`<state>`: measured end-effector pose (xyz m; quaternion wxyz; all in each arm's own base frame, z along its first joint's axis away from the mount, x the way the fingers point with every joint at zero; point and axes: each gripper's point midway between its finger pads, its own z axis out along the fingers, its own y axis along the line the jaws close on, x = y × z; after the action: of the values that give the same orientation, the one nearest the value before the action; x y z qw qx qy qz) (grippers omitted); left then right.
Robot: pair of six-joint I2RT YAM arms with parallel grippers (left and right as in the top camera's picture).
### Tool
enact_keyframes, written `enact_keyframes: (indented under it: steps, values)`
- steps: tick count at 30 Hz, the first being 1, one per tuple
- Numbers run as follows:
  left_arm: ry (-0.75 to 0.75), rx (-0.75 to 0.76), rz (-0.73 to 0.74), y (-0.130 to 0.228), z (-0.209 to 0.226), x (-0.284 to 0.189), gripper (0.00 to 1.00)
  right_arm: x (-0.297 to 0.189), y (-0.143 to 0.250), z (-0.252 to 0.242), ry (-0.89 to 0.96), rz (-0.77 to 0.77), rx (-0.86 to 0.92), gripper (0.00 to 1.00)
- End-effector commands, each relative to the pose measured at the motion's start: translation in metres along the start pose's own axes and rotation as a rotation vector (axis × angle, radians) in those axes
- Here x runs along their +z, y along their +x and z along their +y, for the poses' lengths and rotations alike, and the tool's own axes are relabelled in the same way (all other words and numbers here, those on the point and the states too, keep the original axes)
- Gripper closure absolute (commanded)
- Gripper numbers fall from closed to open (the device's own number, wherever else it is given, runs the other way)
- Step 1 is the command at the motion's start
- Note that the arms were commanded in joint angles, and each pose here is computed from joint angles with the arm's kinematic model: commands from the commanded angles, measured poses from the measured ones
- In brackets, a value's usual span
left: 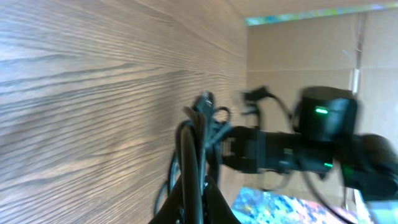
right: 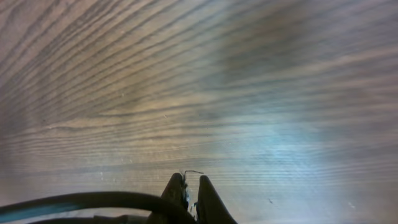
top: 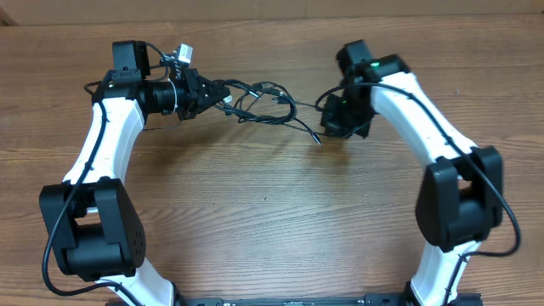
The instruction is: Untangle cables
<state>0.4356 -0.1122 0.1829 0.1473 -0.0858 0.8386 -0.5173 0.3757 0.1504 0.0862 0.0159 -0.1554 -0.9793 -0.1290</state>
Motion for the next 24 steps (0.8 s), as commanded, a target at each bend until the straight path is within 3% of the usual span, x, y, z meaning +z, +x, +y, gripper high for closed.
enact_keyframes:
  steps: [1, 7, 10, 12, 14, 17, 18, 21, 24]
  values:
    - [-0.103, 0.034, -0.148, -0.034, 0.016, -0.035, 0.96, -0.023, -0.022, -0.087, 0.249, -0.073, 0.123, 0.96]
    - [-0.11, 0.037, -0.148, -0.034, 0.017, -0.035, 0.96, -0.038, -0.016, -0.135, 0.392, -0.042, 0.196, 0.96]
    - [-0.105, 0.079, -0.124, -0.028, 0.014, -0.03, 0.96, -0.029, -0.005, -0.104, 0.192, 0.059, 0.119, 0.96]
    - [-0.1, 0.125, -0.073, -0.016, 0.008, -0.018, 0.96, -0.025, 0.004, -0.051, -0.075, 0.125, -0.044, 0.96]
    - [-0.097, 0.169, -0.019, -0.001, 0.003, -0.004, 0.96, -0.025, 0.005, -0.03, -0.167, 0.127, -0.084, 0.96]
    - [-0.053, 0.262, 0.052, 0.017, -0.013, 0.015, 0.96, -0.026, 0.002, -0.006, -0.257, 0.109, -0.128, 0.86]
    - [-0.029, 0.295, 0.07, 0.022, -0.02, 0.021, 0.96, -0.028, 0.002, 0.006, -0.307, 0.103, -0.146, 0.8]
    - [0.048, 0.373, 0.11, 0.034, -0.038, 0.032, 0.96, -0.034, 0.0, 0.027, -0.423, 0.099, -0.178, 0.44]
    - [0.048, 0.386, 0.114, 0.035, -0.038, 0.032, 0.96, -0.041, -0.001, 0.043, -0.508, 0.093, -0.206, 0.33]
